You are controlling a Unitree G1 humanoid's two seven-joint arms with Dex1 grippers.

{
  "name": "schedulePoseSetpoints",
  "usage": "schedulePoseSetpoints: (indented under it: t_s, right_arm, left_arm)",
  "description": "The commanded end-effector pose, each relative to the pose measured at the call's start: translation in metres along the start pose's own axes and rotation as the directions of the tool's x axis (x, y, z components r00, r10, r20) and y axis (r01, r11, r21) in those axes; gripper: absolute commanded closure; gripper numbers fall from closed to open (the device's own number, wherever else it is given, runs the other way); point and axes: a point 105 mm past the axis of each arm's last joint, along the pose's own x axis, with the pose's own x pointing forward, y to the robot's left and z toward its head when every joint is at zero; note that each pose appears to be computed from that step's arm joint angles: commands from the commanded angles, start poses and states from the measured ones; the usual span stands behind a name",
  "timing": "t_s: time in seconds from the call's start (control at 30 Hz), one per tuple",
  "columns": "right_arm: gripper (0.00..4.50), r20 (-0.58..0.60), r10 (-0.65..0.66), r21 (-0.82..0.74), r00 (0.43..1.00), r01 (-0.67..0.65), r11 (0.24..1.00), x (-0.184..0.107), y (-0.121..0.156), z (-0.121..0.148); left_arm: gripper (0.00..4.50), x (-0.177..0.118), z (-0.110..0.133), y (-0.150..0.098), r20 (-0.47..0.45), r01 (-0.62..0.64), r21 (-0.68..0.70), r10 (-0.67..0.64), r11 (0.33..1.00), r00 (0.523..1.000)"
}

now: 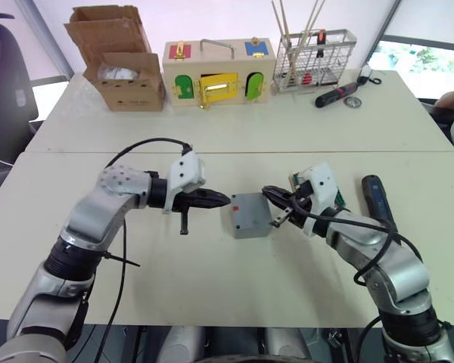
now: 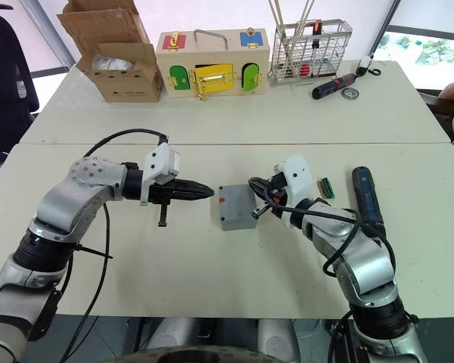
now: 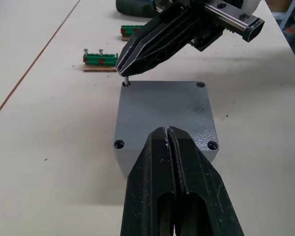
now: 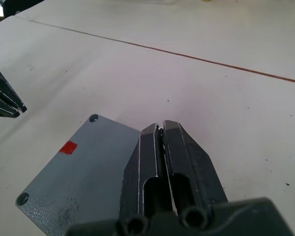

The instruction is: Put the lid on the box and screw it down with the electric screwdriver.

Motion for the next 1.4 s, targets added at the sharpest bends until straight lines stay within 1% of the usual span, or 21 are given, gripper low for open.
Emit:
schedulePoseSetpoints:
  t_s: [0.03, 0.4, 0.5, 0.57, 0.63, 0.67, 0.77, 0.8, 0.87, 0.9, 0.97, 1.0, 1.03, 1.1, 1.17, 1.27, 1.4]
  right_arm:
    - [4.48, 0.039, 0.008, -0.014, 0.999, -0.007, 1.0, 0.0, 0.003, 0.007]
    - [4.48, 0.024, 0.015, -0.032, 1.0, -0.015, 0.999, 0.002, -0.002, 0.004]
    - [3.68, 0.061, 0.006, -0.05, 0.998, -0.003, 0.999, 0.002, -0.004, 0.013]
    - [2.66, 0.08, 0.004, -0.051, 0.997, 0.0, 0.999, 0.0, -0.006, 0.019]
    - [1.56, 0.096, 0.004, -0.055, 0.995, 0.002, 0.998, -0.002, -0.007, 0.026]
    - [1.12, 0.098, 0.004, -0.057, 0.995, 0.001, 0.998, -0.002, -0.008, 0.027]
    - [0.3, 0.108, 0.002, -0.059, 0.994, 0.004, 0.998, -0.006, -0.009, 0.033]
    - [0.05, 0.122, 0.003, -0.034, 0.993, 0.002, 0.999, -0.011, -0.011, 0.038]
    - [0.02, 0.132, 0.012, -0.001, 0.991, -0.012, 1.0, -0.021, -0.014, 0.043]
    - [0.02, 0.114, 0.028, 0.007, 0.993, -0.029, 1.0, -0.028, -0.015, 0.041]
    - [0.02, 0.031, 0.066, 0.008, 0.997, -0.066, 0.998, -0.041, -0.017, 0.026]
    - [0.02, -0.036, 0.105, 0.013, 0.994, -0.105, 0.994, -0.047, -0.014, 0.014]
    - [0.02, -0.099, 0.154, 0.022, 0.983, -0.152, 0.988, -0.052, -0.008, 0.004]
    - [0.02, -0.168, 0.224, 0.034, 0.96, -0.221, 0.975, -0.06, 0.001, -0.008]
    - [0.02, -0.187, 0.276, 0.063, 0.943, -0.269, 0.961, -0.061, 0.01, -0.013]
    - [0.02, -0.199, 0.324, 0.078, 0.925, -0.315, 0.946, -0.057, 0.021, -0.021]
    - [0.02, -0.203, 0.385, 0.108, 0.9, -0.37, 0.923, -0.049, 0.034, -0.027]
  left_arm:
    - [4.5, 0.0, 0.012, 0.001, 0.019, -0.005, 0.048, 0.004, 0.999, 1.0]
    - [4.5, -0.002, 0.005, 0.003, 0.003, -0.015, 0.045, 0.015, 0.999, 1.0]
    - [4.5, -0.003, 0.003, 0.004, 0.003, -0.018, 0.039, 0.017, 0.999, 1.0]
    - [4.5, -0.004, 0.001, 0.004, 0.013, -0.015, 0.01, 0.015, 1.0, 1.0]
    - [4.5, -0.005, -0.008, 0.001, -0.008, -0.005, -0.002, 0.005, 1.0, 1.0]
    - [4.5, -0.005, -0.011, 0.0, -0.016, -0.003, -0.002, 0.002, 1.0, 1.0]
    - [4.5, -0.005, -0.013, 0.0, -0.009, -0.008, -0.022, 0.008, 1.0, 1.0]
    - [4.5, -0.006, -0.016, 0.0, -0.014, -0.011, -0.032, 0.01, 0.999, 1.0]
    - [4.5, -0.007, -0.022, 0.0, -0.03, -0.018, -0.043, 0.017, 0.999, 0.999]
    - [4.5, -0.008, -0.027, 0.0, -0.041, -0.02, -0.049, 0.018, 0.999, 0.999]
    - [4.5, -0.006, -0.033, -0.002, -0.05, -0.02, -0.058, 0.017, 0.998, 0.999]
    - [4.5, -0.005, -0.036, -0.003, -0.056, -0.016, -0.06, 0.013, 0.998, 0.998]
    - [4.5, -0.003, -0.039, -0.005, -0.065, -0.012, -0.057, 0.008, 0.998, 0.998]
    - [4.5, 0.0, -0.044, -0.006, -0.083, -0.004, -0.047, 0.0, 0.999, 0.997]
    - [4.5, 0.005, -0.05, -0.008, -0.095, 0.004, -0.048, -0.009, 0.999, 0.995]
    - [4.5, 0.016, -0.054, -0.011, -0.071, 0.021, -0.076, -0.026, 0.997, 0.997]
    - [4.5, 0.026, -0.058, -0.006, -0.079, 0.015, -0.049, -0.019, 0.999, 0.997]
